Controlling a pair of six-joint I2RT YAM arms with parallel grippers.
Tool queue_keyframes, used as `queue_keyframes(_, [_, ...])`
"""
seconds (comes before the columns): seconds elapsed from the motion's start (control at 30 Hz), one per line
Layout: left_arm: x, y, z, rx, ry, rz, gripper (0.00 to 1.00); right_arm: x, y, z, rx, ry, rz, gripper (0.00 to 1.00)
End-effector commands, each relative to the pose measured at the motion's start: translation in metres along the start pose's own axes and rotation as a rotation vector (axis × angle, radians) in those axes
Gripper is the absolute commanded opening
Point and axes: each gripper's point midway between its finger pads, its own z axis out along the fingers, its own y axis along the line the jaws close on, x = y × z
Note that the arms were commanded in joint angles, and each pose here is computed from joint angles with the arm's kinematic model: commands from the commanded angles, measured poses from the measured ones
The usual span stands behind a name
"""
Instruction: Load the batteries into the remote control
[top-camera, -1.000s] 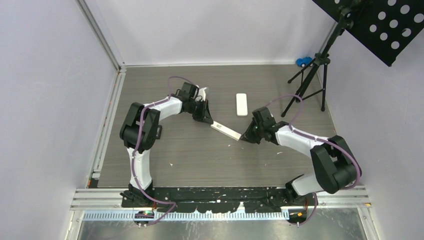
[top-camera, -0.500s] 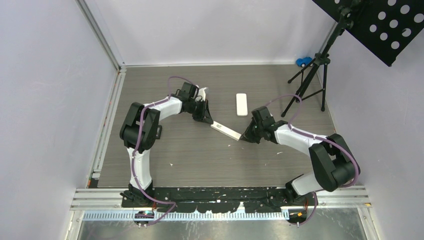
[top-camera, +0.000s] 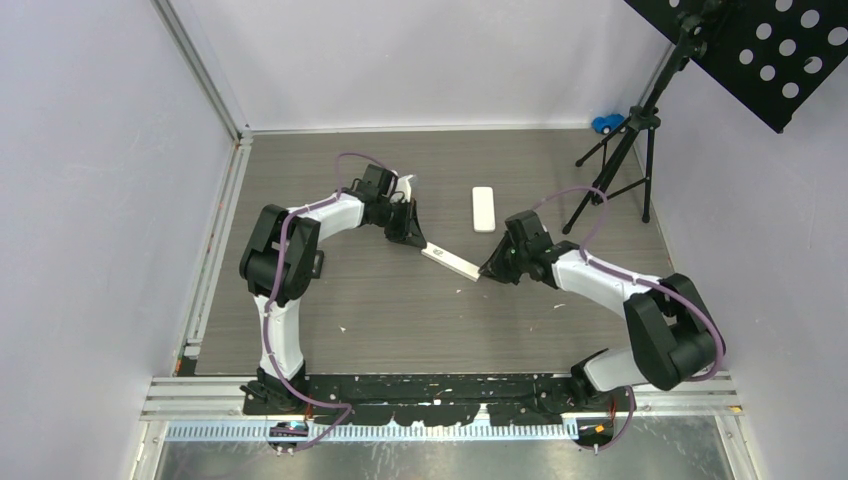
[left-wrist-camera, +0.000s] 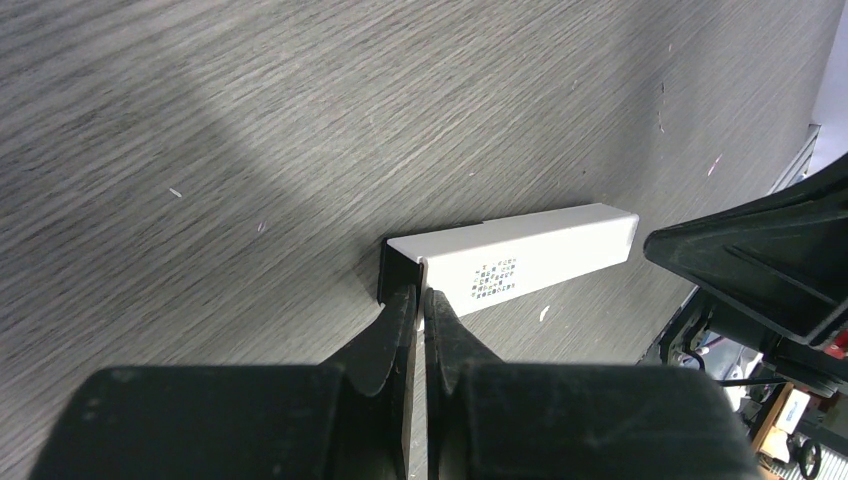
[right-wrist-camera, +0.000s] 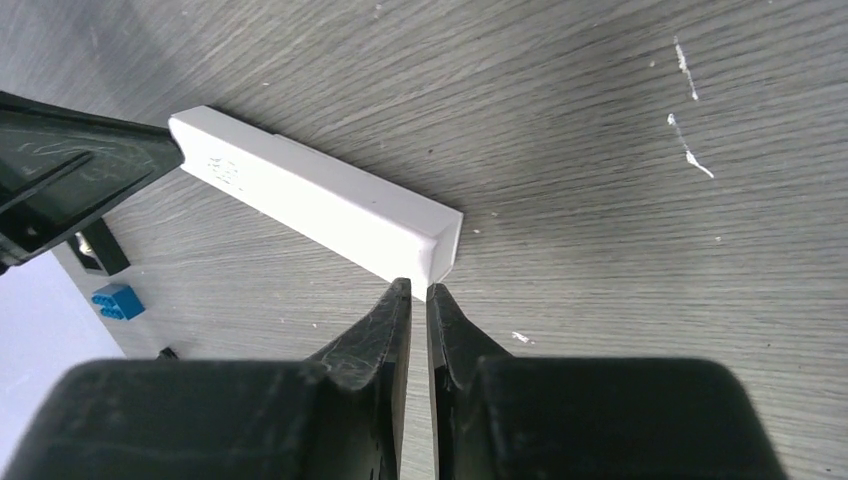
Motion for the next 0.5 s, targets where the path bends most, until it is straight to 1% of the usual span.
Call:
queue_keyframes(0.0, [0.041, 0.044, 0.014, -0.142, 0.119, -0.047, 0.06, -0.01, 0.008, 0.007, -0.008, -0.026, -0.005, 0.14])
queue_keyframes(0.1, [0.042, 0.044, 0.014, -0.142, 0.122, -0.048, 0.06, -0.008, 0.005, 0.012, 0.004, -0.017, -0.002, 0.08])
queue_keyframes(0.3, [0.042, 0.044, 0.015, -0.139, 0.124, -0.05, 0.03, -0.005, 0.001, 0.019, 0.013, -0.007, 0.004, 0.01])
queue_keyframes(0.47, [0.047, 0.047, 0.016, -0.145, 0.131, -0.081, 0.0, -0.002, 0.001, 0.028, 0.006, 0.009, 0.029, 0.0])
